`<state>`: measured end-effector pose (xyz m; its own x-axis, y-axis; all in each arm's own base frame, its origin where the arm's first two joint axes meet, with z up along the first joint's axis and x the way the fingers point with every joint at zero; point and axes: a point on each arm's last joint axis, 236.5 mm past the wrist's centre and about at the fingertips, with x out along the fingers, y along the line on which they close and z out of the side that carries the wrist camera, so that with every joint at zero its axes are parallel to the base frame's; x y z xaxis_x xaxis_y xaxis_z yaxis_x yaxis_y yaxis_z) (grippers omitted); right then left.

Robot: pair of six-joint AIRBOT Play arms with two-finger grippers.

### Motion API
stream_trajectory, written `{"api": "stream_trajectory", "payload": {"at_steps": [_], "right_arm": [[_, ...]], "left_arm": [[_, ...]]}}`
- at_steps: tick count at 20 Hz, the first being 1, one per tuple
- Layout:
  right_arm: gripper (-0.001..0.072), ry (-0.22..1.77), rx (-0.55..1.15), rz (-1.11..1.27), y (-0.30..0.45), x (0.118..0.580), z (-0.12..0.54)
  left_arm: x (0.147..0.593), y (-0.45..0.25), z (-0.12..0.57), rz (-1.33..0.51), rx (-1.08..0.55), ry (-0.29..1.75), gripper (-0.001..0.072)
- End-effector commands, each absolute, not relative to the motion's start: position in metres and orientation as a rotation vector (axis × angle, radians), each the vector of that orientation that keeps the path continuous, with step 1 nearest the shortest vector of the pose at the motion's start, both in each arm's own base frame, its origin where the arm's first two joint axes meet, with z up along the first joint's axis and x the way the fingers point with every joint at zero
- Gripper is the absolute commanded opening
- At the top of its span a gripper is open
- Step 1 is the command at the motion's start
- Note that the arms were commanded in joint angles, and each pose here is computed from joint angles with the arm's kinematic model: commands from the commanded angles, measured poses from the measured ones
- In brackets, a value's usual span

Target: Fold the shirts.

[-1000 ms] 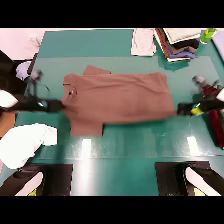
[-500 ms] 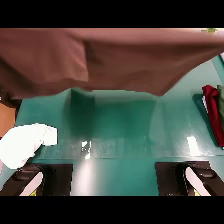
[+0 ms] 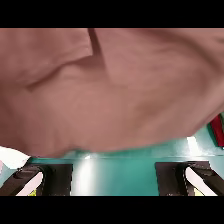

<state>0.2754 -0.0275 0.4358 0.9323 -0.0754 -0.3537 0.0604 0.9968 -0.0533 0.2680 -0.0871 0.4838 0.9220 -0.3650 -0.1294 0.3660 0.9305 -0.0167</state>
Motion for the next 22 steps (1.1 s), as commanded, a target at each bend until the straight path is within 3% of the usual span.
{"api": "stream_trajectory", "payload": {"at_steps": [1, 5, 9, 15, 22], "right_arm": [[0.0022, 0.627, -0.015, -0.060, -0.039, 0.336, 0.344], [0.0022, 0.998, 0.038, -0.028, -0.048, 0.399, 0.181], [0.0022, 1.206, 0.066, -0.009, -0.049, 0.436, 0.059], [0.0022, 1.168, 0.152, 0.054, -0.037, 0.505, 0.043], [0.0022, 1.255, 0.156, 0.048, -0.038, 0.468, 0.019]], "left_arm": [[0.351, -0.089, 0.367, -0.383, -0.037, 0.478, 0.0029], [0.427, -0.090, 0.189, -0.367, -0.118, 0.891, 0.0029], [0.486, -0.086, 0.075, -0.335, -0.142, 1.031, 0.0030], [0.534, -0.084, 0.058, -0.304, -0.178, 0.952, 0.0029], [0.485, -0.078, 0.015, -0.352, -0.141, 1.180, 0.0029]]}}
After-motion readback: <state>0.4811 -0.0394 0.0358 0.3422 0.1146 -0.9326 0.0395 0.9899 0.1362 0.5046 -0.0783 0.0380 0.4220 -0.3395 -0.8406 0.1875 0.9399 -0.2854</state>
